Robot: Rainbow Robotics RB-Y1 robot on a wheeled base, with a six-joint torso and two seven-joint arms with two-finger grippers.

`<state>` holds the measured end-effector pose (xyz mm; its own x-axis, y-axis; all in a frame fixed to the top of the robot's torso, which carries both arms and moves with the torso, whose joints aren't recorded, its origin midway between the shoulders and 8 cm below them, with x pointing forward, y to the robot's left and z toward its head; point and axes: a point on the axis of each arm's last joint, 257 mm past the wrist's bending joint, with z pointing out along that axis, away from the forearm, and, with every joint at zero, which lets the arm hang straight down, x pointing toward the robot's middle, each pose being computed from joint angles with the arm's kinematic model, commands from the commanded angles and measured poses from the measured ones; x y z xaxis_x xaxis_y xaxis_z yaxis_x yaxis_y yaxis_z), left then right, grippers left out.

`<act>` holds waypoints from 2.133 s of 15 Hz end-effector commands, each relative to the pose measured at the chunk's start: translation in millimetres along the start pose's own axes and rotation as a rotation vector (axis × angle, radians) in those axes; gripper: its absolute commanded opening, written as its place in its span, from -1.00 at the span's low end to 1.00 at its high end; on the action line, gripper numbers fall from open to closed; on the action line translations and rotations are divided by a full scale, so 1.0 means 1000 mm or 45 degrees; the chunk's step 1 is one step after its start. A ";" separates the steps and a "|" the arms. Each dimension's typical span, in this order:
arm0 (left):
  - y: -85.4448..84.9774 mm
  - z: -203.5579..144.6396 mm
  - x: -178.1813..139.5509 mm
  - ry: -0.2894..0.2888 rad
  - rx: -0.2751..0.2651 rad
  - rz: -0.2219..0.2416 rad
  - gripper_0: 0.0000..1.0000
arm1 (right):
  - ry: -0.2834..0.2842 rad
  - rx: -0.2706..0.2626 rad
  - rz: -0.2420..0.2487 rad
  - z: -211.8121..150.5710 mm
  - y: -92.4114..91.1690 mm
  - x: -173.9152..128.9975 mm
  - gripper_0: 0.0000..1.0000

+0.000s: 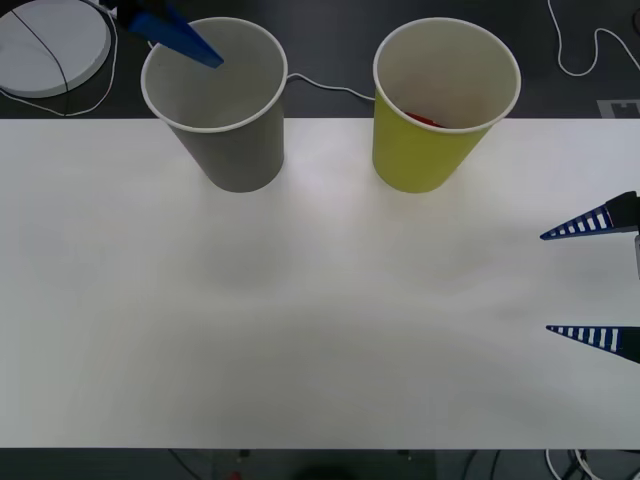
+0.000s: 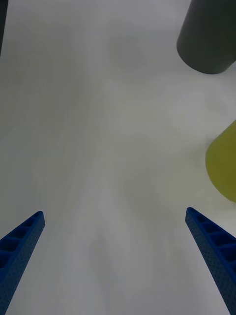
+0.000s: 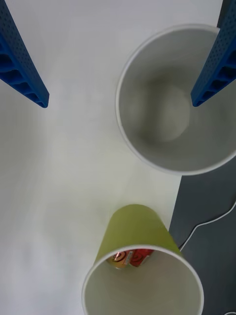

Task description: Put the can into the green bin and the plastic bottle into the gray bin

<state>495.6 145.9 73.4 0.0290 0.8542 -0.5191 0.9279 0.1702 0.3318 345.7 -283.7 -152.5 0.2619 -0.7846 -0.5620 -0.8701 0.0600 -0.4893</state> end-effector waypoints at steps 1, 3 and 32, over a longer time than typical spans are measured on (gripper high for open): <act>-0.018 -0.009 0.044 -0.011 0.011 0.079 1.00 | 0.000 0.000 0.000 0.000 0.000 0.000 1.00; -0.032 -0.013 0.072 -0.023 0.009 0.123 1.00 | 0.000 0.000 0.000 0.000 0.000 0.000 1.00; -0.142 0.011 0.254 -0.150 0.020 0.361 1.00 | 0.000 0.000 0.000 0.000 0.000 0.000 1.00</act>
<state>375.3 333.4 -113.8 0.3307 0.8040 -0.4941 0.8816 -0.0765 0.4657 345.7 -283.7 -152.5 0.2619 -0.7846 -0.5620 -0.8700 0.0600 -0.4893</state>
